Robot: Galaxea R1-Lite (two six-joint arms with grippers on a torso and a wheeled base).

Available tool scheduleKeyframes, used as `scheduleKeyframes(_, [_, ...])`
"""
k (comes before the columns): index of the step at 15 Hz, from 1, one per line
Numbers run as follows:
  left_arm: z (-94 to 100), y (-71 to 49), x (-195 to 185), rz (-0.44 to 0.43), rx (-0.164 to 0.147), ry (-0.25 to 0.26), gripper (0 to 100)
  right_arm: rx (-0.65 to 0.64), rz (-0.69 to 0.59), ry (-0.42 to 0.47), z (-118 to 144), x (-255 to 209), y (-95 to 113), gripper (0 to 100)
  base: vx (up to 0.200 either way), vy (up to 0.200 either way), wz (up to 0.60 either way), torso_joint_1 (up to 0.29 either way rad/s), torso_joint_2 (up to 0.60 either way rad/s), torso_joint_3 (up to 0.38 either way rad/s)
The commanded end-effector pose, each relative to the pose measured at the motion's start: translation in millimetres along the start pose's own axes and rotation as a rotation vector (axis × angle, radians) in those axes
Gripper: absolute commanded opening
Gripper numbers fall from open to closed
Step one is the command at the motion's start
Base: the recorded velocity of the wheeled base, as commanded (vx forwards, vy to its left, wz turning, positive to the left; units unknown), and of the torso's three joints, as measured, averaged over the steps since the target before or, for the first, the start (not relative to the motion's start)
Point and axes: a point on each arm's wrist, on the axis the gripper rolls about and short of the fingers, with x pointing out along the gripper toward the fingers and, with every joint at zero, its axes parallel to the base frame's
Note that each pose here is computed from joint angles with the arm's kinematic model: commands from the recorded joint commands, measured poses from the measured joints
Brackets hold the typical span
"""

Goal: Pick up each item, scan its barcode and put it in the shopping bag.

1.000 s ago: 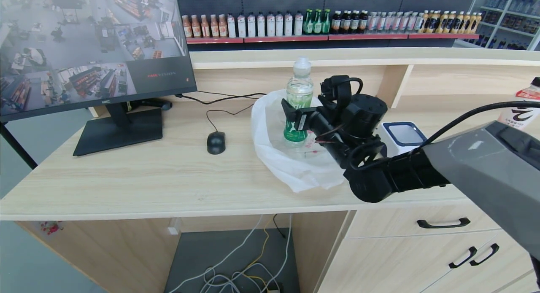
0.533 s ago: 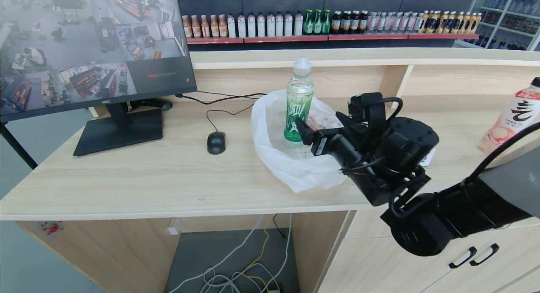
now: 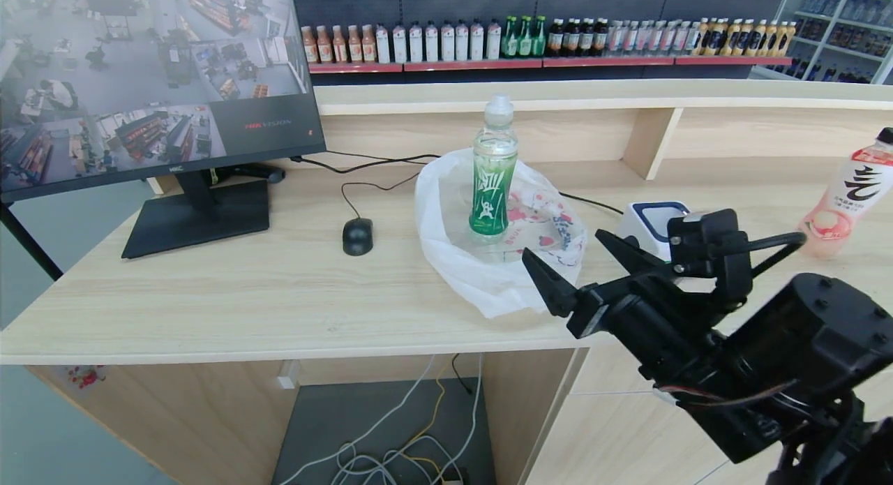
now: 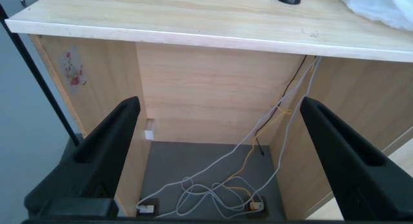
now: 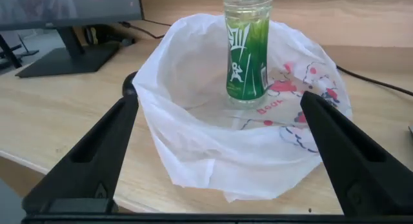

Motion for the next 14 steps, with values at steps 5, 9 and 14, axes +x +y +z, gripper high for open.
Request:
scheduleKeyframes(5, [0.0,0.0,0,0.001,0.0,0.0,100,0.014,0.064,-0.02,18,-36,6,100,0.0,0.0,0.0,0.0,0.0,0.0])
scheduleKeyframes(9, [0.0,0.0,0,0.001,-0.003,0.0,100,0.034,0.067,-0.057,28,-40,4,100,0.0,0.0,0.0,0.0,0.0,0.0])
scheduleKeyframes(14, [0.0,0.0,0,0.001,0.0,0.0,100,0.036,0.054,-0.075,33,-43,0,100,0.0,0.0,0.0,0.0,0.0,0.0])
